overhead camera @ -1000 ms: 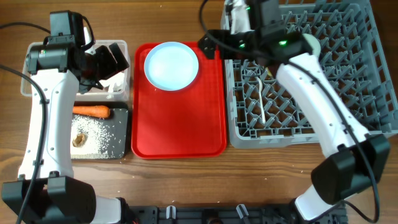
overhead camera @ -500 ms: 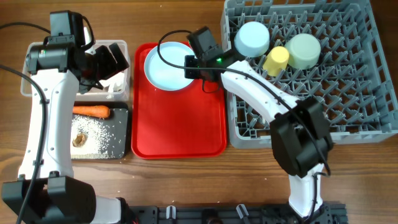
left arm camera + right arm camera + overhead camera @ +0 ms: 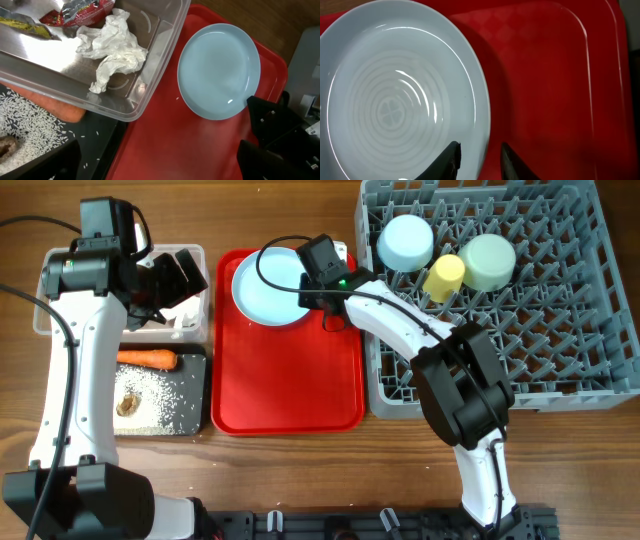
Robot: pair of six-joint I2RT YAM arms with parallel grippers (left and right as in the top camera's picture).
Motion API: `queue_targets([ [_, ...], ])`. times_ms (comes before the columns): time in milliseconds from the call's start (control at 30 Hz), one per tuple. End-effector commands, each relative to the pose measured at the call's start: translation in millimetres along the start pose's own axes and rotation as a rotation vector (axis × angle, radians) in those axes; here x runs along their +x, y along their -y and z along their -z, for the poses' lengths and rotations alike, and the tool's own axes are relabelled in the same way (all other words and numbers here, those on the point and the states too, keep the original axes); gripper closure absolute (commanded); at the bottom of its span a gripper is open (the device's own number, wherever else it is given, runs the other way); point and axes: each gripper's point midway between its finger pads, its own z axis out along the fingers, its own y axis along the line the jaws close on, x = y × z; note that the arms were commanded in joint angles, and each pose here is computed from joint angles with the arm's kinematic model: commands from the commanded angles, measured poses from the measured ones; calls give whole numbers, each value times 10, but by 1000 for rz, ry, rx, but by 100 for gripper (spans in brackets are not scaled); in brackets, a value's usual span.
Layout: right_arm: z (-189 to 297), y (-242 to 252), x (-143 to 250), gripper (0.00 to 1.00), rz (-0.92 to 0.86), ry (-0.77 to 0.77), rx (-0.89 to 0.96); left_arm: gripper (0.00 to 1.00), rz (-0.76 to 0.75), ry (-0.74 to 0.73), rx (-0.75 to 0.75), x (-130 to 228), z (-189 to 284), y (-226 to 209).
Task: Sort waste into correct bins and load items into the dishwasher rack
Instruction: 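Release the spoon and move the right gripper to the light blue plate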
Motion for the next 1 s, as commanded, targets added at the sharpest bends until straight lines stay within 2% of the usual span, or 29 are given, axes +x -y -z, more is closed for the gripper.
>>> queue_targets([
  [0, -101, 92, 54, 72, -7, 0, 44, 0, 3, 10, 16, -31, 37, 26],
  [400, -415, 38, 172, 74, 3, 6, 27, 0, 2, 10, 16, -31, 37, 26],
  [733, -419, 38, 162, 95, 6, 12, 27, 0, 2, 10, 16, -31, 37, 26],
  [967, -312, -46, 63, 96, 79, 21, 4, 0, 2, 10, 16, -31, 37, 26],
])
